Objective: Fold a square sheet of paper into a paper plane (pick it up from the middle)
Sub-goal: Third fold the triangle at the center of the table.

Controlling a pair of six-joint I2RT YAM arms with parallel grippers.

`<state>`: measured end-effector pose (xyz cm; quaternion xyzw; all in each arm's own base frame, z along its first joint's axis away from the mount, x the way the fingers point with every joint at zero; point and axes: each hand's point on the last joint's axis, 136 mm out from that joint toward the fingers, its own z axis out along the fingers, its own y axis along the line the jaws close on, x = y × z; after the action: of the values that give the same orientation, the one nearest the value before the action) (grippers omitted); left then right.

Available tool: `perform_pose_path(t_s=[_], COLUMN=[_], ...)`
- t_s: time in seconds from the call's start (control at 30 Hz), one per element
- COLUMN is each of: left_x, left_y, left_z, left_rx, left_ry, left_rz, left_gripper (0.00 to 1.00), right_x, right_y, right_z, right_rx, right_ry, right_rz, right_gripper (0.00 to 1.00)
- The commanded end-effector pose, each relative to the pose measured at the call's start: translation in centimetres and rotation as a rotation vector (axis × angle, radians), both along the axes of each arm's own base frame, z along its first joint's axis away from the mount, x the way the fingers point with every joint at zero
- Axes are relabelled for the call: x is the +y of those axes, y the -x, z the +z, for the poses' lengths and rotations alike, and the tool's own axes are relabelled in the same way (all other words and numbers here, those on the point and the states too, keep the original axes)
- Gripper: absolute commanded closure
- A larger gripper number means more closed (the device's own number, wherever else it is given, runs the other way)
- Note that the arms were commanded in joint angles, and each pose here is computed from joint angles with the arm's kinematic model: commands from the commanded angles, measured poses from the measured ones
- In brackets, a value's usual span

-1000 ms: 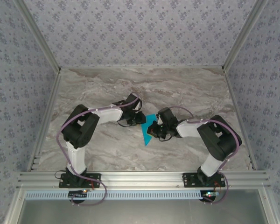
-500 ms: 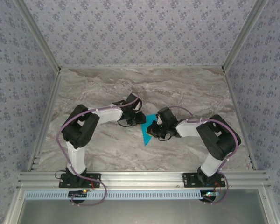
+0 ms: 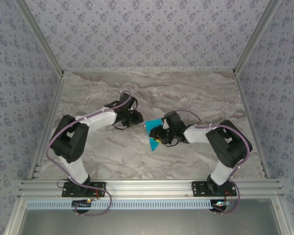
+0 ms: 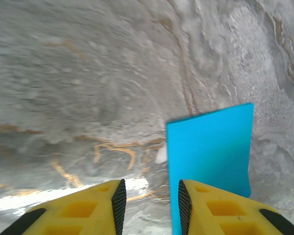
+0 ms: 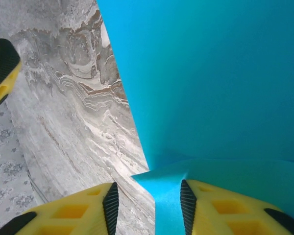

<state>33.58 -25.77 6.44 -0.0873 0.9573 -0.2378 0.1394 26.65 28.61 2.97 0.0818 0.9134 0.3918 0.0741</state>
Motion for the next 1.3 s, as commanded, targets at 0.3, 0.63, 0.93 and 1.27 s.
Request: perform_pose_path(t_s=[0.3,0.63,0.93,1.27], left_x=[-2.7,-6.6,-7.0,-6.8], left_y=[3.2,6.6,7.5,7.7], left_z=[1.9,-0.1,-2.7,-4.6], left_rx=[-0.010,0.053,0.107,0.134], left_ry=[0.134,0.169,0.115,0.047], left_rz=[-0.124,-0.249,-0.262,-0.271], left_gripper=[0.68,0.86,0.96,1.00], right_x=[-3.2,-4.2,-4.2,-3.9], right_y=[1.8,2.2,2.2,2.0], right_z=[-4.4,-5.0,-5.0,-4.6], right_rx=[0.087,0.098,0.096,0.085], right_ry=[0.185,0.239,0.241,0.221], right_rz=[-0.032,-0.027,-0.025,-0.027], right_gripper=[0.69,0.92,1.00,1.00])
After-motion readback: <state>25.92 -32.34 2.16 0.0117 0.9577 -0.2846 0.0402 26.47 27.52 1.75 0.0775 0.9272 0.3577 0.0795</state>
